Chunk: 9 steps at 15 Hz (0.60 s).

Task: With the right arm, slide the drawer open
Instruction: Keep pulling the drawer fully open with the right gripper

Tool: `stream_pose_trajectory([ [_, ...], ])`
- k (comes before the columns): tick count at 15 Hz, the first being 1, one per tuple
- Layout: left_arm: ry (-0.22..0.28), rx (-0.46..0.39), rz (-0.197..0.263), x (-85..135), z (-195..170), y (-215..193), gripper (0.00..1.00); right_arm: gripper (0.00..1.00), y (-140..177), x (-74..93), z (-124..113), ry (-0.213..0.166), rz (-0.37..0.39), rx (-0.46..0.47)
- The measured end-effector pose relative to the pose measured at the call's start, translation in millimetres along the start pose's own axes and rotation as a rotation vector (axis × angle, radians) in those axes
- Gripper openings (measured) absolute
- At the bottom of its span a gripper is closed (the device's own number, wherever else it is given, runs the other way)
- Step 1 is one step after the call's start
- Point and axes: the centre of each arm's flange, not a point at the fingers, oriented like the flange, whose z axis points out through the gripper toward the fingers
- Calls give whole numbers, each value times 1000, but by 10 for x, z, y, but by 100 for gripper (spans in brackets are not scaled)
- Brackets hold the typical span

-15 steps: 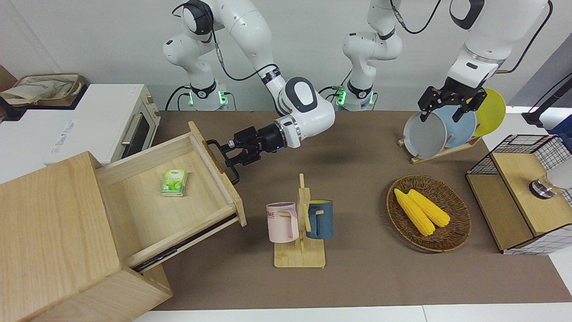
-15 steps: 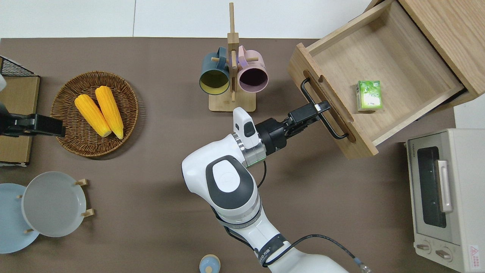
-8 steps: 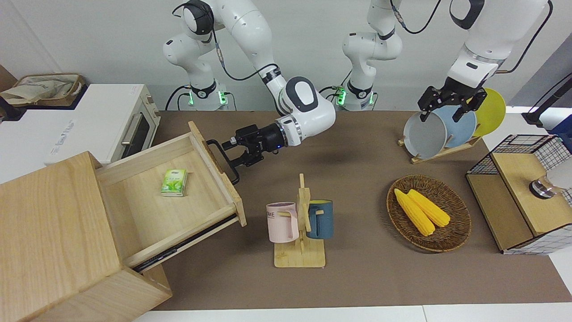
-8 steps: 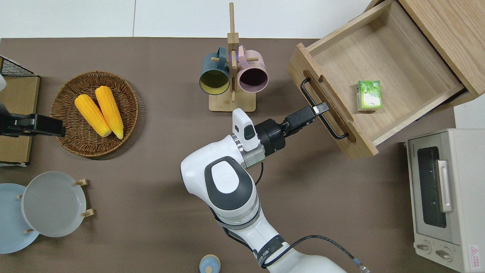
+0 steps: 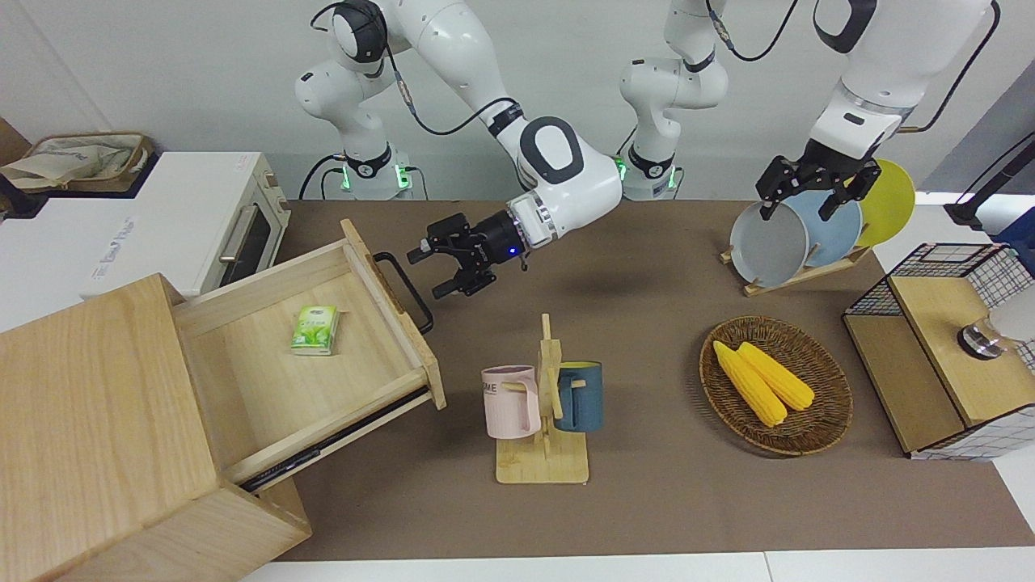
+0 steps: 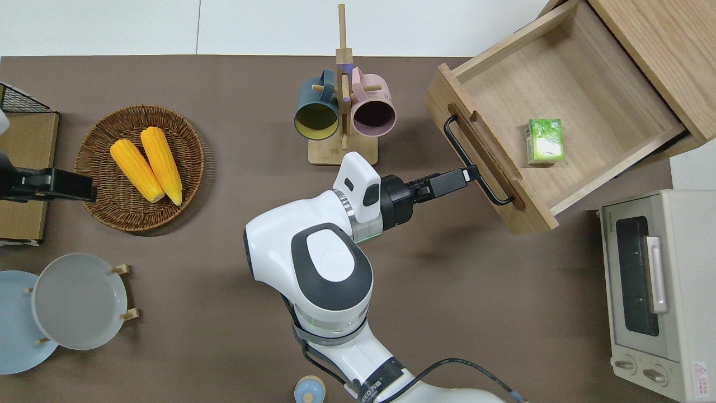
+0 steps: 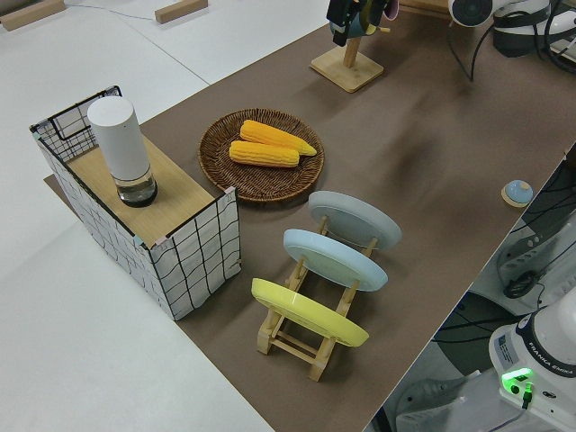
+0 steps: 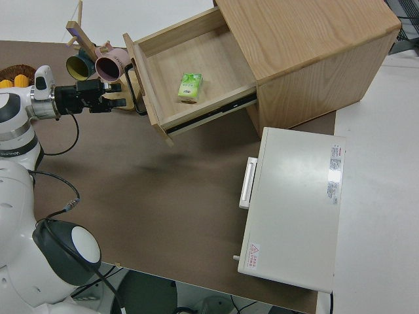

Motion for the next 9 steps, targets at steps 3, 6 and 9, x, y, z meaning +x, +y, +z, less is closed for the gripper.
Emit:
stream_pose_trajectory([
  [3, 0, 0, 0, 0, 0, 0, 100, 99, 220, 54, -157, -40, 70, 118],
  [6, 0, 0, 0, 0, 0, 0, 100, 99, 455, 65, -232, -76, 112, 209],
  [9, 0, 0, 0, 0, 0, 0, 100, 99, 742, 69, -158, -126, 149, 287],
])
